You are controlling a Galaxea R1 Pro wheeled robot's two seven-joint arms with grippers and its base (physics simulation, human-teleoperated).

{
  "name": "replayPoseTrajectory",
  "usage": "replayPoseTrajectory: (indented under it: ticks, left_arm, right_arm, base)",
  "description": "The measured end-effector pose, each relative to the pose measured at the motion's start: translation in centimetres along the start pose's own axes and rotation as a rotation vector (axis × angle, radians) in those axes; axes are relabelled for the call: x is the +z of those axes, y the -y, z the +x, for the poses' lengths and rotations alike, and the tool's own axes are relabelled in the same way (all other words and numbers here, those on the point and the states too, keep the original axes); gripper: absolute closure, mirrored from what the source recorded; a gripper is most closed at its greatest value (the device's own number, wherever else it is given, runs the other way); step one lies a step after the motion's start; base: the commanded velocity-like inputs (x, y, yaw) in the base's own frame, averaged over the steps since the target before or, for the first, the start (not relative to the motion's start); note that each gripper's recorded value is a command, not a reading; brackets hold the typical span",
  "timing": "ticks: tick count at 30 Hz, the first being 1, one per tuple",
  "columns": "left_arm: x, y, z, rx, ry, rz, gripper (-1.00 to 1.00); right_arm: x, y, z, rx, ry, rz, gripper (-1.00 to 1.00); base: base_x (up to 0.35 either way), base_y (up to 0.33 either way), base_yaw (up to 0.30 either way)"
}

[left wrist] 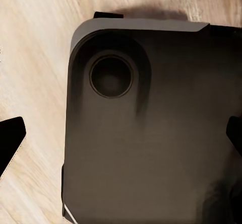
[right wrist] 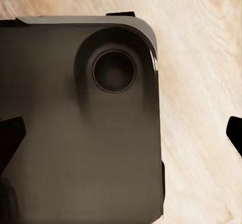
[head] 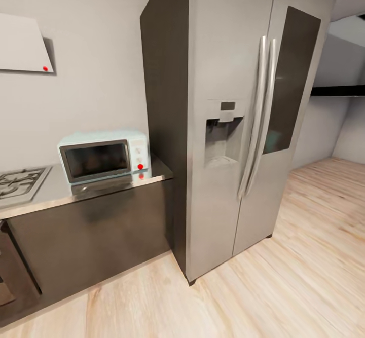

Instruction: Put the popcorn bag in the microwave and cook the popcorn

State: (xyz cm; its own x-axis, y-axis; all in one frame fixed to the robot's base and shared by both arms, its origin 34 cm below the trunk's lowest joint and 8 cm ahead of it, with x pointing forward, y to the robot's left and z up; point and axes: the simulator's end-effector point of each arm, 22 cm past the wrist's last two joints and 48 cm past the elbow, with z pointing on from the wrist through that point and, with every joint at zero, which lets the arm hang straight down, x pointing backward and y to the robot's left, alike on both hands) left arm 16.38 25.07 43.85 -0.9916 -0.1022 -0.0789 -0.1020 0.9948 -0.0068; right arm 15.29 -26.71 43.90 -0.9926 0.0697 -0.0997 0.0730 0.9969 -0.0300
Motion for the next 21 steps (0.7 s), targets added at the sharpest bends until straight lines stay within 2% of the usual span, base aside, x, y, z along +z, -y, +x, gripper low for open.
replayPoseTrajectory:
  ticks: [5, 10, 21]
  left_arm:
    - [0.00, 0.00, -0.03, 0.000, 0.001, 0.000, -1.00]
    - [0.00, -0.01, -0.27, 0.000, 0.012, 0.000, -1.00]
    - [0.01, -0.02, -0.30, 0.000, 0.013, 0.000, -1.00]
  right_arm:
    - [0.00, 0.00, -0.01, 0.000, 0.001, 0.000, -1.00]
    - [0.00, 0.00, -0.06, 0.000, 0.002, 0.000, -1.00]
    - [0.01, 0.12, -0.05, 0.000, 0.002, 0.002, -1.00]
  base:
    - [0.325, 0.000, 0.038]
    - [0.265, 0.000, 0.237]
    - [0.015, 0.000, 0.268]
